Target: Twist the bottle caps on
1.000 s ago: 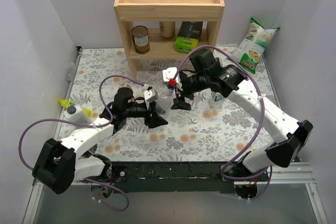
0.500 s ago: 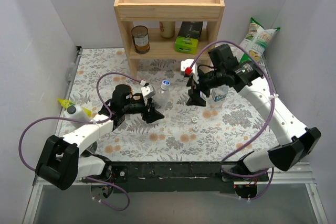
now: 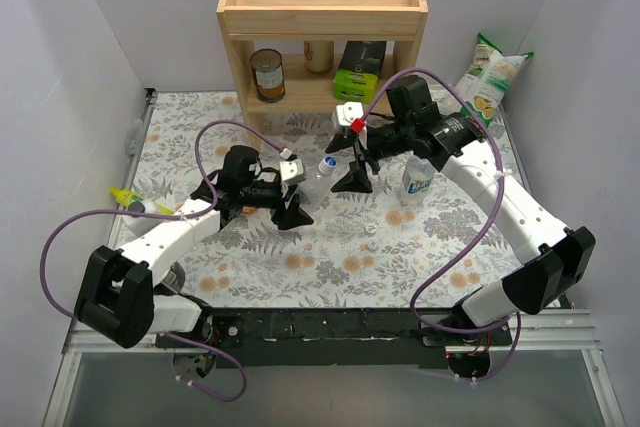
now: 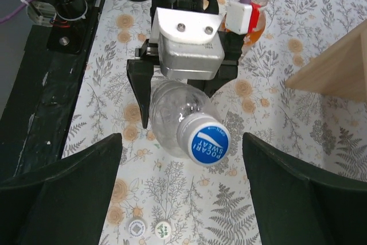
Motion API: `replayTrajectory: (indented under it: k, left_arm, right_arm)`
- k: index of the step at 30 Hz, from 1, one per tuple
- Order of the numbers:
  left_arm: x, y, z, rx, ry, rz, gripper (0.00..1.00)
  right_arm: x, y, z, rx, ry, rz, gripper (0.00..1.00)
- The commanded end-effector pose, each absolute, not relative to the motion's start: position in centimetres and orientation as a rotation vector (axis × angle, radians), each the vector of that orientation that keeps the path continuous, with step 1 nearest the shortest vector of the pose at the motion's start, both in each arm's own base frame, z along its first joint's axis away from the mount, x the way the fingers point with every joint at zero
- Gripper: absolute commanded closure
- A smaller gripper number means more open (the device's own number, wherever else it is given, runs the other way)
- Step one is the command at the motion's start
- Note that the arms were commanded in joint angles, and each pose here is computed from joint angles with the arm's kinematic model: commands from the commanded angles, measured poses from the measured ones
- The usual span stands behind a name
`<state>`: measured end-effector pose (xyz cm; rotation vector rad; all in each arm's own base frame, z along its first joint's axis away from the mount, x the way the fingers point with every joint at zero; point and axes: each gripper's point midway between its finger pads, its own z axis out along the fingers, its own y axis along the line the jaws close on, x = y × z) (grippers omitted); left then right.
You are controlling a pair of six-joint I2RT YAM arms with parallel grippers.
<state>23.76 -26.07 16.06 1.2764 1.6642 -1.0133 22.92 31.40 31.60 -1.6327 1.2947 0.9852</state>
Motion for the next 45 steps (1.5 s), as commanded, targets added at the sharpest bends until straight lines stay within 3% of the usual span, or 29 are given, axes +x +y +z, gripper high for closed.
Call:
replayTrajectory:
  k: [1,21,27,31,45]
  left_arm:
    - [23.5,-26.5,16.5,1.326,1.632,-1.038,1.00]
    - [26.9,-26.7,19.0,1.131,1.652,-0.986,1.00]
    - [24.8,-26.1,16.7,1.399,1.585,-0.936,1.00]
    - [24.6,-25.2,15.8,1.541,1.537,-0.851,1.00]
    - [25.7,-25.6,15.7,1.593,1.540,-0.816,1.00]
  right_arm:
    - [21.6,32.2,33.5,-1.632,1.152,1.008,0.08]
    - [21.2,29.3,27.5,-1.629,1.519,0.968,0.14]
    - [26.5,28.1,33.0,-1.508,1.372,0.762,0.12]
    - [25.7,27.6,34.3,-1.708,1.067,0.620,0.13]
    - [20.8,27.7,30.3,-1.936,0.918,0.709,0.29]
